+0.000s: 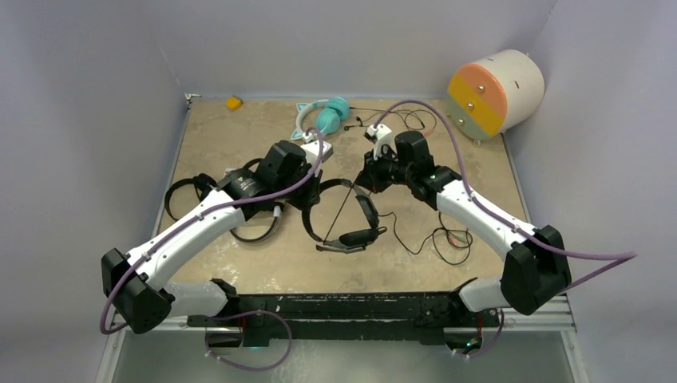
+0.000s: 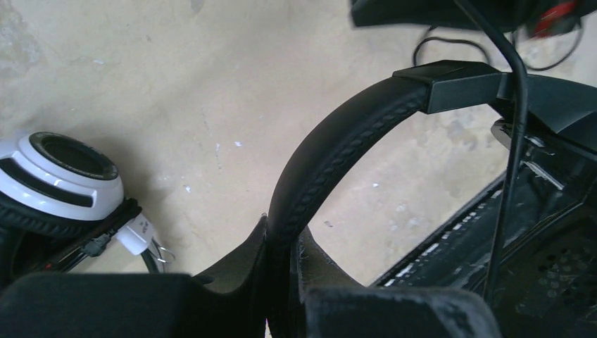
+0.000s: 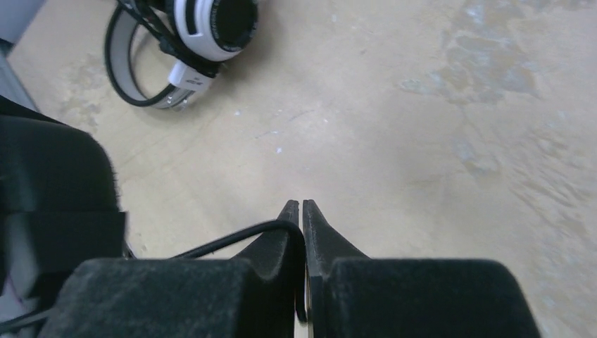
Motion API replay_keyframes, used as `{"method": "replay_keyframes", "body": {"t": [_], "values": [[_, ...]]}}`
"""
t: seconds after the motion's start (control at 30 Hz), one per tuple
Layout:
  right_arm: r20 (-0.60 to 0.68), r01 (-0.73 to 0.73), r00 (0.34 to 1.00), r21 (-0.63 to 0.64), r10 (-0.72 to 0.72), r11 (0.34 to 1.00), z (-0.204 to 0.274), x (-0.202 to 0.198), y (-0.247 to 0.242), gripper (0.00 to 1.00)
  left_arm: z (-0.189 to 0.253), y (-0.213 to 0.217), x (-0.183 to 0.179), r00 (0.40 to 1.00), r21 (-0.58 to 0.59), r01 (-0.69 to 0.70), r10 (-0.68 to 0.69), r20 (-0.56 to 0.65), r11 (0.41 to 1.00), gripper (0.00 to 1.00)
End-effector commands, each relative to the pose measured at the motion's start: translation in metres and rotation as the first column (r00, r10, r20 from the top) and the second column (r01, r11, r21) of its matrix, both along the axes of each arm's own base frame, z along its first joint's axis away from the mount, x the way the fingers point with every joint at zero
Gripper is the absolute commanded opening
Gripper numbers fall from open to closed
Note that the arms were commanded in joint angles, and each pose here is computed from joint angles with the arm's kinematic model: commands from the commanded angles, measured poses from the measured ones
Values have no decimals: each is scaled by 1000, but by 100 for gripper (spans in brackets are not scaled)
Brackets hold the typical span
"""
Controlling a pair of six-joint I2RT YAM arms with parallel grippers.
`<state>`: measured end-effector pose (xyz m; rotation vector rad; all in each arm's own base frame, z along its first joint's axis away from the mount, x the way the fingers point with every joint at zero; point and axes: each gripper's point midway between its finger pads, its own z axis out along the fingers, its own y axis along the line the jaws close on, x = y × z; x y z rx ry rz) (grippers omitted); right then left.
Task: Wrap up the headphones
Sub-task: Wrap the headphones cable around the headphones.
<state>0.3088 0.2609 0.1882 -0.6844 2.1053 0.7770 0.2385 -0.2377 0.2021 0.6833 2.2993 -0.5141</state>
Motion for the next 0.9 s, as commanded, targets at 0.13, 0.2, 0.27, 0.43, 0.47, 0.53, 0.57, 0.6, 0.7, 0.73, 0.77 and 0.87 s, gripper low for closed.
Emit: {"method": "replay_keyframes", "body": {"t": [0.13,0.2,0.27,0.43,0.47,0.53,0.57,0.6,0.7,0.73,0.77,0.87], "values": [[200,-38,980,234,-10,971,13,17,16,6,104,-32,-37,994,-319,103,-112,-10,942,0],[228,-44,973,280,-22,959,14,19,19,7,120,-36,-45,990,-371,124,-137,-9,920,0],[251,-62,968,318,-21,946,13,20,23,8,134,-39,-49,989,-408,125,-144,-16,905,0],[277,-117,961,371,10,921,2,21,34,12,165,-38,-51,993,-455,101,-120,-13,885,0],[273,-118,962,374,13,920,-2,23,36,13,171,-38,-51,994,-462,92,-111,-13,882,0],[260,-115,965,377,14,919,-11,26,39,14,180,-36,-49,996,-470,68,-86,-17,880,0],[251,-113,968,380,15,918,-17,27,39,14,185,-35,-47,997,-477,60,-77,-15,877,0],[238,-110,971,385,16,916,-23,26,40,13,189,-33,-44,998,-483,47,-62,-15,874,0],[211,-117,977,411,30,904,-33,18,41,12,196,-20,-24,999,-518,-12,-15,-49,856,0],[200,-120,979,419,38,900,-37,13,42,12,197,-13,-13,997,-537,-42,4,-72,842,0],[188,-122,981,421,45,899,-42,8,44,12,199,-6,-3,996,-555,-65,21,-85,829,0],[169,-127,984,405,63,906,-54,-11,52,5,205,8,26,991,-585,-134,97,-95,800,0]]}}
